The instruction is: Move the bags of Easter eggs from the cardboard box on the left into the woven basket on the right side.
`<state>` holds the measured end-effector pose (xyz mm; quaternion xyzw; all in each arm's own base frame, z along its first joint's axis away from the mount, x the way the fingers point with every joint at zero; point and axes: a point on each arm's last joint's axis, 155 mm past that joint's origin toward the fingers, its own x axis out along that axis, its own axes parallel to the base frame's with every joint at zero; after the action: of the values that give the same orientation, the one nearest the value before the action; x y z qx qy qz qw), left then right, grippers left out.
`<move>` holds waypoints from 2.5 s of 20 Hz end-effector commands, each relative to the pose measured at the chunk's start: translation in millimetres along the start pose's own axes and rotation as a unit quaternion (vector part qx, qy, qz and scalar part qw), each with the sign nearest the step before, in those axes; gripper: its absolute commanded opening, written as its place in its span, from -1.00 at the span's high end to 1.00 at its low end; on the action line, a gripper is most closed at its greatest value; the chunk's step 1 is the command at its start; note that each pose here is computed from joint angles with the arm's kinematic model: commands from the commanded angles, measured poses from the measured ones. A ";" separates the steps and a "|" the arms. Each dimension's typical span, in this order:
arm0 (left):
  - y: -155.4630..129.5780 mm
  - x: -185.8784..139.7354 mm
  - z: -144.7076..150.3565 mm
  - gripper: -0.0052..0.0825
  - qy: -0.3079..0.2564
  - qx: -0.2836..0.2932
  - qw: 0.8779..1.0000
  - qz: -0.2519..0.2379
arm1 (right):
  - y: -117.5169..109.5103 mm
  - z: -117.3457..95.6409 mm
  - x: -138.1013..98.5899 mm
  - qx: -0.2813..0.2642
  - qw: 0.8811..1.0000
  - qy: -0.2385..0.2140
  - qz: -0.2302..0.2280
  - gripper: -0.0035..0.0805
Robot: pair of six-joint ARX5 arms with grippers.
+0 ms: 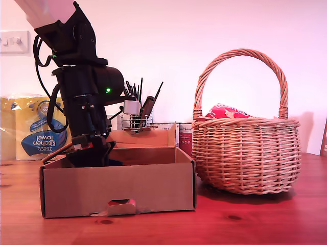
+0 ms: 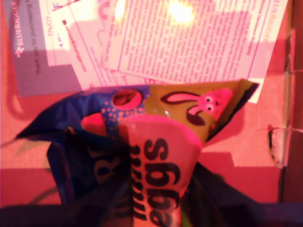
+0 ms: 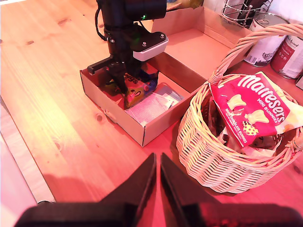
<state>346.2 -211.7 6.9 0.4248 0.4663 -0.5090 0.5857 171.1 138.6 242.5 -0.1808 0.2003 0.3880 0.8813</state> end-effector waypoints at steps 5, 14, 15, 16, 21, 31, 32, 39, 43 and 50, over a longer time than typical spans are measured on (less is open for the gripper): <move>-9.7 -23.4 0.5 0.48 -0.005 -0.004 1.000 0.012 | 1.0 -0.1 0.4 -0.005 1.000 -0.002 0.001 0.95; -21.8 -125.2 85.6 0.48 -0.210 -0.002 0.976 0.060 | -0.1 -0.1 0.4 -0.005 1.000 -0.002 -0.001 0.95; -32.0 -134.4 105.4 0.48 -0.250 -0.001 0.967 0.042 | -2.6 -1.1 0.3 -0.005 1.000 0.001 -0.008 0.95; -40.6 -139.9 121.6 0.48 -0.277 0.012 0.960 0.033 | -5.6 -2.7 -0.2 -0.005 1.000 0.005 -0.017 0.95; -72.2 -150.9 183.6 0.47 -0.334 0.041 0.941 0.035 | -15.7 -9.4 -8.6 -0.006 0.998 0.014 -0.055 0.95; -39.1 -133.1 274.8 0.46 -0.427 0.070 0.887 0.162 | -19.9 -15.7 -33.6 -0.012 0.995 0.000 -0.099 0.95; -32.6 -129.5 280.3 0.46 -0.431 0.068 0.881 0.182 | -20.8 -15.6 -35.7 -0.012 0.994 -0.003 -0.104 0.95; 3.6 -98.4 289.7 0.46 -0.420 0.031 0.865 0.272 | -22.7 -16.2 -39.1 -0.013 0.993 -0.005 -0.114 0.95; 17.5 -62.6 276.9 0.46 -0.390 -0.008 0.879 0.275 | -22.9 -15.7 -39.2 -0.013 0.993 -0.006 -0.114 0.95; 16.4 -39.6 264.4 0.26 -0.363 -0.040 0.896 0.252 | -23.3 -13.9 -39.3 -0.014 0.993 -0.009 -0.115 0.95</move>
<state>391.5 -465.6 140.8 0.2813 0.0763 -0.4450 0.8468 161.6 92.6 251.7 -0.2106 0.1718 0.2878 0.9183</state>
